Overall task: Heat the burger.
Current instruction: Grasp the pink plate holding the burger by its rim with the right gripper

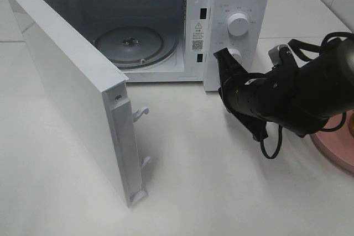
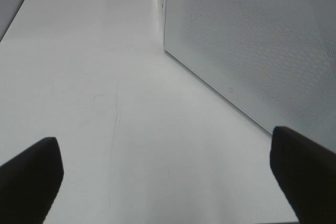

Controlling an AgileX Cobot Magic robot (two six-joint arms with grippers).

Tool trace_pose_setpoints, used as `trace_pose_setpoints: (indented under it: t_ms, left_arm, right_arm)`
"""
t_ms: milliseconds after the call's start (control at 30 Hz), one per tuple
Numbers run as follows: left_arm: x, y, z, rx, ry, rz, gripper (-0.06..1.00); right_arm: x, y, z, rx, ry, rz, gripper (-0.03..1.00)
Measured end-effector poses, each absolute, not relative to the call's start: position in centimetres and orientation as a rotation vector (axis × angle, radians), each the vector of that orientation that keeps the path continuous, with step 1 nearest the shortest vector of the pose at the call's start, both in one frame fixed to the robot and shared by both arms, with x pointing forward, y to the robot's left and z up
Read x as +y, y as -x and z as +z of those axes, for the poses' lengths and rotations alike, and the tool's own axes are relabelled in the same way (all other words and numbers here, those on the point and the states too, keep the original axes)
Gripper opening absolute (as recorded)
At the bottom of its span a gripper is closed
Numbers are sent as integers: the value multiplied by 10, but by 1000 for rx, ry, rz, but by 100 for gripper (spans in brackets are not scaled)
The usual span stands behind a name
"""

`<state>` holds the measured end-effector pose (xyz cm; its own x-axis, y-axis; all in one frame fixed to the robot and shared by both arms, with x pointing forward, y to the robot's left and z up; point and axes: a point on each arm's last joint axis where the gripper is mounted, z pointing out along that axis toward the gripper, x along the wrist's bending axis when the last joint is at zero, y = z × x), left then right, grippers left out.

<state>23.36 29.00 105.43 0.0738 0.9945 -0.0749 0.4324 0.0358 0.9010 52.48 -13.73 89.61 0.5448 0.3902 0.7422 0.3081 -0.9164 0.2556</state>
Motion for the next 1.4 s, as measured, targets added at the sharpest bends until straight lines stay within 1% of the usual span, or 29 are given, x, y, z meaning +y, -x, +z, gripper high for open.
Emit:
trace_pose_setpoints:
  t_ms: [133, 167, 200, 467, 800, 833, 967, 1000, 1200, 1400]
  left_arm:
    - [290, -234, 1054, 1482, -1522, 856, 99]
    - [290, -234, 1054, 1482, -1522, 856, 99]
    - [290, -234, 1054, 1482, -1522, 856, 99]
    - [290, -234, 1054, 1482, -1522, 856, 99]
    - [290, -234, 1054, 1482, -1522, 856, 99]
    - [290, -234, 1054, 1482, -1522, 856, 99]
    - [290, -234, 1054, 1482, -1522, 856, 99]
    - [290, -234, 1054, 1482, -1522, 856, 99]
    - [290, -234, 1054, 1482, -1522, 856, 99]
    - [290, -234, 1054, 1482, -1522, 856, 99]
  right_arm:
    - [-139, -517, 909, 923, -2623, 1236, 1]
    - [-139, -517, 909, 923, -2623, 1236, 1]
    - [-141, -515, 914, 1073, -2579, 1198, 1]
    - [-155, -509, 936, 1533, -2395, 1110, 1]
    - [-168, -497, 947, 1995, -2224, 995, 1]
    - [-171, -492, 947, 2110, -2167, 942, 1]
    - [-175, -485, 949, 2257, -2052, 857, 1]
    - [-178, -479, 952, 2360, -1956, 789, 1]
    - [-188, -465, 962, 2517, -1803, 655, 1]
    - [-204, -458, 971, 2560, -1794, 568, 1]
